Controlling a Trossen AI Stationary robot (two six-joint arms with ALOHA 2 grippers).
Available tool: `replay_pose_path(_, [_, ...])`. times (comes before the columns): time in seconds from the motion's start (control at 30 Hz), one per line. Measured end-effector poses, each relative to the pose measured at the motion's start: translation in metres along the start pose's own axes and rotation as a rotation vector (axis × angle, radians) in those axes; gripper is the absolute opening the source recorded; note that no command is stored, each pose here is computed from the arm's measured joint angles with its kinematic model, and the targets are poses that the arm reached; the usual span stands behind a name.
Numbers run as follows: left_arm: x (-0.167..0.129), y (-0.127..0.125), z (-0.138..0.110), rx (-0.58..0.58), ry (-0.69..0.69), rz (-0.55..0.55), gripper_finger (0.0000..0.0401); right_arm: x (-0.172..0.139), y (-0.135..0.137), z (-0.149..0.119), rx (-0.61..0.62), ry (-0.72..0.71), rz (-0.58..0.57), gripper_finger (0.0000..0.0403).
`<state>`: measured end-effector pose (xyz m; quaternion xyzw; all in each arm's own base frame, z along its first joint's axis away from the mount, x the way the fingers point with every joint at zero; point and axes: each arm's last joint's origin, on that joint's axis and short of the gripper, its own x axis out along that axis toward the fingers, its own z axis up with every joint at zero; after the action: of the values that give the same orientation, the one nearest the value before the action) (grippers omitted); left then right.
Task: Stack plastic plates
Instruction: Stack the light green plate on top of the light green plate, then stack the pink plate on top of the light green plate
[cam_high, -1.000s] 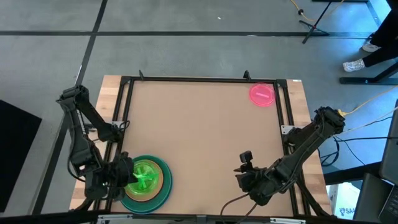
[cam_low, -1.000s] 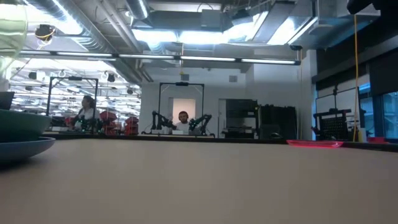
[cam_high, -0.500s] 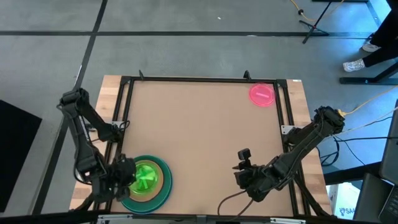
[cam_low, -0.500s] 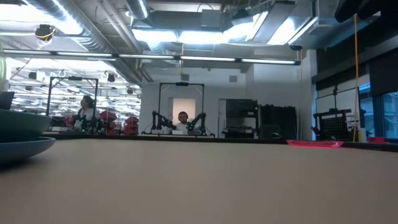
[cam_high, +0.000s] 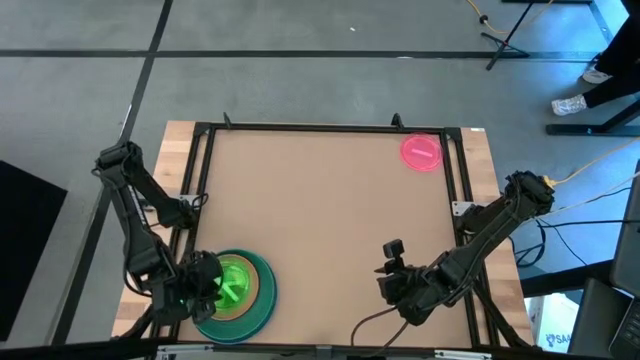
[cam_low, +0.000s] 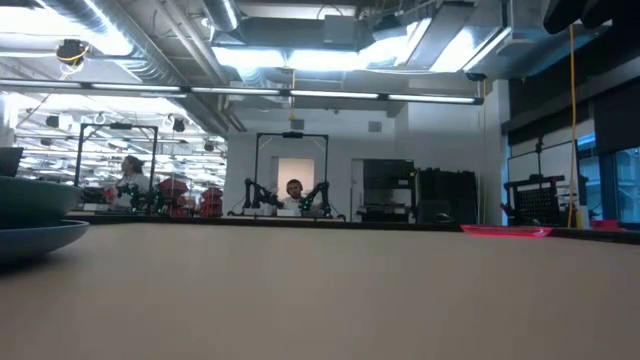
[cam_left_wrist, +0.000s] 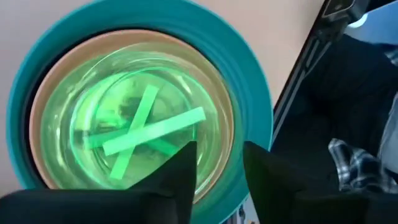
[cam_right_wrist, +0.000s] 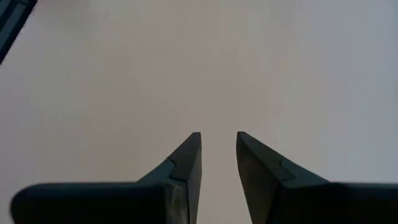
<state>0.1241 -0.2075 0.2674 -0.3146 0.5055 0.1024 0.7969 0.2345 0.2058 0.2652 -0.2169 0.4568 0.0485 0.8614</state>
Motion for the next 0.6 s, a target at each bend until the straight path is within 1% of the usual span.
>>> replay_pose_path(0.07, [-0.001,0.0,0.003,-0.003,0.007,-0.006,0.0136,0.0,0.0,0.0,-0.002,0.004,0.002,0.0094])
replay_pose_path(0.13, [-0.003,-0.003,0.007,0.023,-0.046,-0.051,0.0145,0.0,0.0,-0.002,0.0,0.021,0.005,0.0094])
replay_pose_path(0.2, [-0.004,-0.009,0.013,0.095,-0.165,-0.106,0.0148,0.0,-0.001,-0.004,0.017,0.044,-0.002,0.0094])
replay_pose_path(0.23, [-0.004,-0.013,0.016,0.152,-0.24,-0.125,0.0149,0.0,-0.001,-0.006,0.034,0.059,-0.008,0.0094])
replay_pose_path(0.3, [-0.002,-0.021,0.021,0.284,-0.413,-0.122,0.0148,0.0,-0.003,-0.01,0.074,0.097,-0.035,0.0094])
replay_pose_path(0.37, [0.007,-0.028,0.026,0.391,-0.566,-0.055,0.0147,-0.001,-0.006,-0.015,0.113,0.134,-0.087,0.0094])
replay_pose_path(0.43, [0.019,-0.033,0.031,0.461,-0.665,0.022,0.0147,-0.003,-0.009,-0.021,0.149,0.172,-0.152,0.0094])
replay_pose_path(0.5, [0.034,-0.039,0.037,0.498,-0.726,0.091,0.0147,-0.005,-0.014,-0.028,0.189,0.206,-0.237,0.0094])
replay_pose_path(0.6, [0.069,-0.044,0.045,0.529,-0.773,0.205,0.0147,-0.007,-0.024,-0.035,0.244,0.23,-0.376,0.0094])
